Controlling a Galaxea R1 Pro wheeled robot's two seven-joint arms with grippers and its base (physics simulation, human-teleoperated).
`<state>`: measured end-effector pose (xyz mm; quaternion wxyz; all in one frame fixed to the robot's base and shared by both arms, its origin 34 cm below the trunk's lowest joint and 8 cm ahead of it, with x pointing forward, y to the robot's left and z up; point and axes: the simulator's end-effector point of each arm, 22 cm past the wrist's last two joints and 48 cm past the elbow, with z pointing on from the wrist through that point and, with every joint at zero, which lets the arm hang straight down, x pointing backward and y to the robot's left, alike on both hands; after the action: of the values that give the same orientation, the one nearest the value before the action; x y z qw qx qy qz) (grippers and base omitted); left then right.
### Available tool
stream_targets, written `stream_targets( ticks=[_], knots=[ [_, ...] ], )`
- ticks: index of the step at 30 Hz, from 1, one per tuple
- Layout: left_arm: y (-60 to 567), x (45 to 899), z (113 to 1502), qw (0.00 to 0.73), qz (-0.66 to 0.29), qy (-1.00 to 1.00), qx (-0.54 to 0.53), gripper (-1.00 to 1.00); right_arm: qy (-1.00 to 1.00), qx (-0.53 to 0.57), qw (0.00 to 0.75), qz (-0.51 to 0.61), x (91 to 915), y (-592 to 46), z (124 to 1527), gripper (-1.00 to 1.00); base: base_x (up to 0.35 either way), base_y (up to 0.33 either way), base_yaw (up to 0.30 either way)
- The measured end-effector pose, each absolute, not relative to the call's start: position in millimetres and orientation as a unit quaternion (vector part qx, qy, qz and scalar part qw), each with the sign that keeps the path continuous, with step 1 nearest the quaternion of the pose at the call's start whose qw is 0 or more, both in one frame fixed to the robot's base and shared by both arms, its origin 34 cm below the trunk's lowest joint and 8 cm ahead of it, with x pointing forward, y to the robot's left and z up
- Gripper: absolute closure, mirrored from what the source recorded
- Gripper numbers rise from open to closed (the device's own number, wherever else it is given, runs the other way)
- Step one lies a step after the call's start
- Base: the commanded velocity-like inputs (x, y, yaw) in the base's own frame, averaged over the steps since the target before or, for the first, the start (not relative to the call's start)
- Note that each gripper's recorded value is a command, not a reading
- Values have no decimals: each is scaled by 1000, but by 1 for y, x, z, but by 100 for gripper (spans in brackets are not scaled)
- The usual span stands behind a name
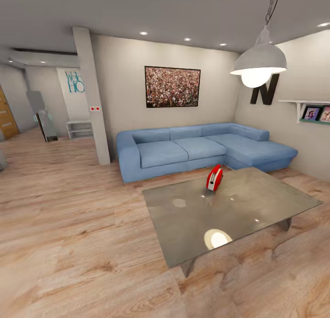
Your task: Turn on the radio receiver that's on the table in the living room.
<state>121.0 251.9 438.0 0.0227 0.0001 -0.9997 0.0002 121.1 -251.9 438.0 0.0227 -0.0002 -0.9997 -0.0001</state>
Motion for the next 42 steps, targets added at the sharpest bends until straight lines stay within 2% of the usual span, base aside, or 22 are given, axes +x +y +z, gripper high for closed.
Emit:
stream_targets(
  ticks=[14, 29, 30, 31, 32, 33, 38, 42],
  knots=[
    [189, 111, 441, 30, 41, -999, 0, -100, -999, 0, -9, -38, 169, -192, 440, -100, 0, 0, 0],
    [192, 162, 441, -37, 35, -999, -6, -100, -998, 16, -68, 3, 224, -254, 441, -100, 23, -17, 0],
    [193, 192, 443, -68, 35, -997, -4, -100, -994, 35, -97, 39, 252, -299, 446, -100, 199, -152, 0],
    [194, 256, 454, -136, 34, -990, -1, -100, -982, 42, -160, 88, 312, -366, 468, -100, 220, -171, 0],
    [196, 343, 485, -231, 33, -972, 3, -100, -962, 49, -251, 96, 393, -363, 503, -100, 228, -178, 0],
    [197, 361, 494, -252, 33, -967, 4, -100, -941, 52, -320, 100, 453, -359, 540, -100, 247, -199, 0],
    [209, 375, 501, -271, 21, -962, 11, -100, -938, 52, -321, 116, 452, -367, 541, -100, 273, -181, 0],
    [252, 376, 501, -272, -20, -962, 28, -100, -938, 52, -321, 118, 451, -369, 541, -100, 307, -120, 0]
  ],
)
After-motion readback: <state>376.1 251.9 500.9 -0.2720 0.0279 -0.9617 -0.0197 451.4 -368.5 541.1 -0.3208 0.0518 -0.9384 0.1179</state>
